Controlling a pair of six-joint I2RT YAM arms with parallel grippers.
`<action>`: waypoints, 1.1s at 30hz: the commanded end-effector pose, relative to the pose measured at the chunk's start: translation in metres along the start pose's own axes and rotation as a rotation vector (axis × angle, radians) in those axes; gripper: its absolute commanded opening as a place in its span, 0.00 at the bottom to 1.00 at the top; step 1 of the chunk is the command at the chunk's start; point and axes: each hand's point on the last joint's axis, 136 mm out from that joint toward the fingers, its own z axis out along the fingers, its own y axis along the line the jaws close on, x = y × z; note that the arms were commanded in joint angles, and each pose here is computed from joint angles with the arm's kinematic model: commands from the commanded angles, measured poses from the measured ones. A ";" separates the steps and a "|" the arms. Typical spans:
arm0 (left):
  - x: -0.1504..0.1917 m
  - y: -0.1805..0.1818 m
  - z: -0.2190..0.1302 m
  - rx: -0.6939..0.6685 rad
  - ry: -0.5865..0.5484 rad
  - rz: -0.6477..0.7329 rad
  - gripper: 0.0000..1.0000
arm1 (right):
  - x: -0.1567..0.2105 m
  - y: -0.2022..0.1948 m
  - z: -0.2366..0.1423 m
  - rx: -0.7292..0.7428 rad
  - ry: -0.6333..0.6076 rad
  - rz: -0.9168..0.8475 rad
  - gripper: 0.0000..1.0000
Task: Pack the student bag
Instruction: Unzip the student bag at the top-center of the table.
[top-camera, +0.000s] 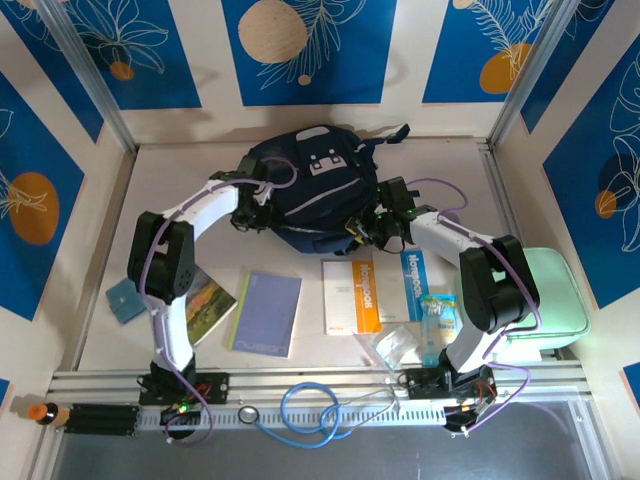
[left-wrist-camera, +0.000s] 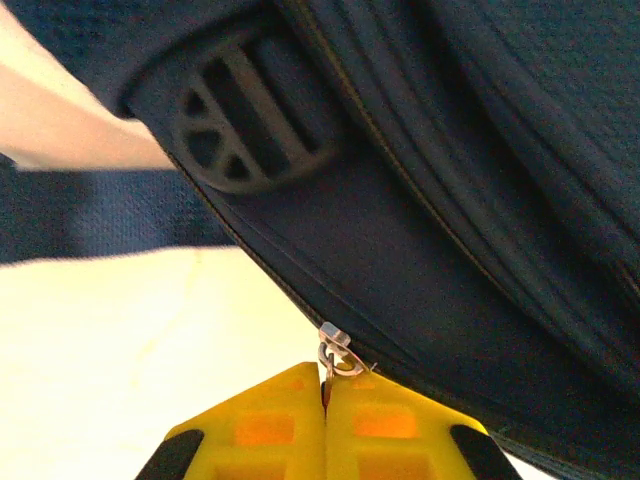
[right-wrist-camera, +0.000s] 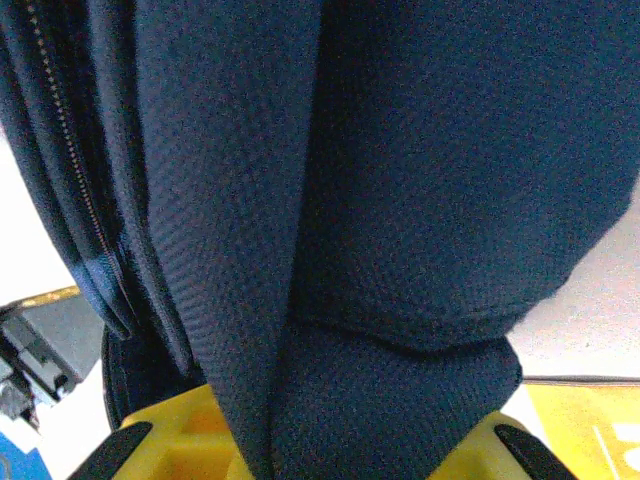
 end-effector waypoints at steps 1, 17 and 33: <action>-0.024 0.035 -0.006 -0.078 -0.057 -0.086 0.00 | -0.009 0.032 -0.017 -0.093 -0.032 -0.082 0.21; -0.030 0.080 -0.063 -0.309 -0.192 -0.277 0.52 | 0.033 0.073 0.038 -0.163 0.137 -0.124 0.20; 0.029 0.063 -0.115 -0.094 -0.373 -0.400 0.75 | 0.070 0.078 0.018 0.030 0.073 -0.495 0.72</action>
